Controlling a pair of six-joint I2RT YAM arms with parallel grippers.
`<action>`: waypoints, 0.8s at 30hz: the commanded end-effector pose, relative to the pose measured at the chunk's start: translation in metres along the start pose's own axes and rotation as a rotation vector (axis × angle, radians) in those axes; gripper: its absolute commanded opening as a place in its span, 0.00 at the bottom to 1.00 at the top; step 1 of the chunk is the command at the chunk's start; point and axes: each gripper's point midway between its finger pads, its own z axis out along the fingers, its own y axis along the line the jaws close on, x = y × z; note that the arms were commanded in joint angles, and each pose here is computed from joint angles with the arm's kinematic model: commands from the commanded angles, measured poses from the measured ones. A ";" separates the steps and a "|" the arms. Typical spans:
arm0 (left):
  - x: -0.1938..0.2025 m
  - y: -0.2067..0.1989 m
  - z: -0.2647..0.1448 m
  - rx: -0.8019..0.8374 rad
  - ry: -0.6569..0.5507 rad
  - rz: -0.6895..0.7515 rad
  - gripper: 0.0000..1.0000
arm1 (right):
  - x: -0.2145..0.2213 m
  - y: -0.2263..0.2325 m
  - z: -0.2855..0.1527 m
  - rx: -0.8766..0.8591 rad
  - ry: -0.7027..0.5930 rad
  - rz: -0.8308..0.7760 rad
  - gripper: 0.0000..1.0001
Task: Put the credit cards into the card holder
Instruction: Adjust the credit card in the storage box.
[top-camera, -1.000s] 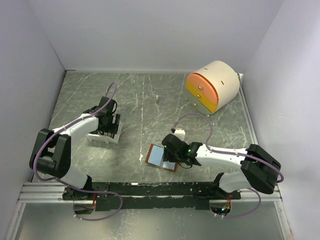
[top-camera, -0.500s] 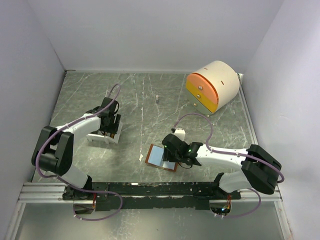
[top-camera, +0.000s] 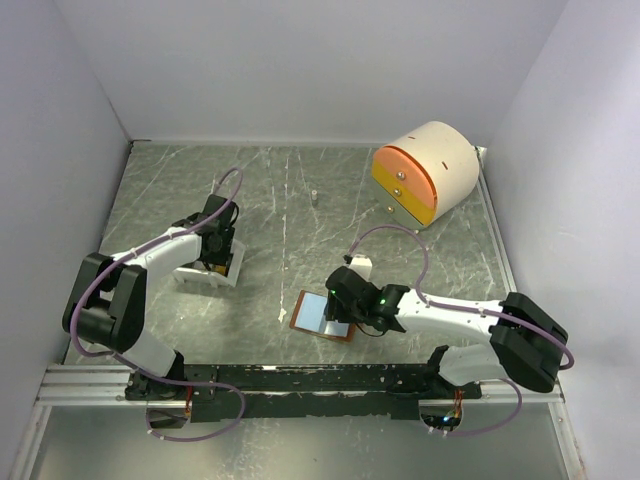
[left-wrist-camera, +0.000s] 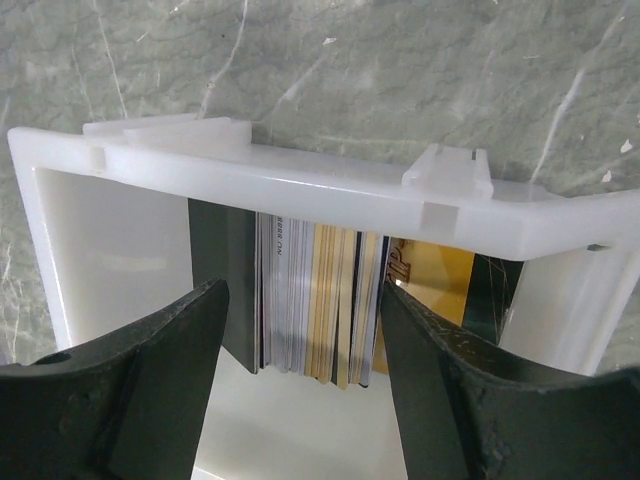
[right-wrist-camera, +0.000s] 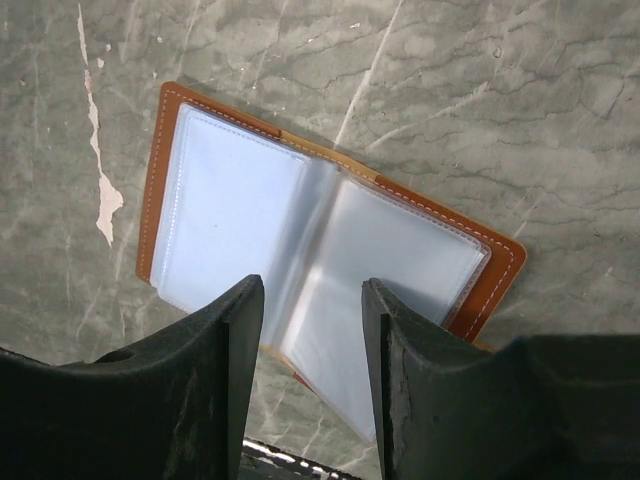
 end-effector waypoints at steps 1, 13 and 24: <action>-0.022 0.004 -0.011 -0.003 -0.056 -0.003 0.77 | -0.003 -0.004 -0.002 0.004 -0.027 0.007 0.44; -0.006 -0.008 0.005 -0.011 0.011 0.040 0.86 | -0.004 -0.003 -0.002 -0.002 -0.031 0.010 0.44; -0.017 0.011 -0.003 -0.103 -0.032 0.051 0.73 | -0.005 -0.004 -0.005 -0.004 -0.042 0.014 0.44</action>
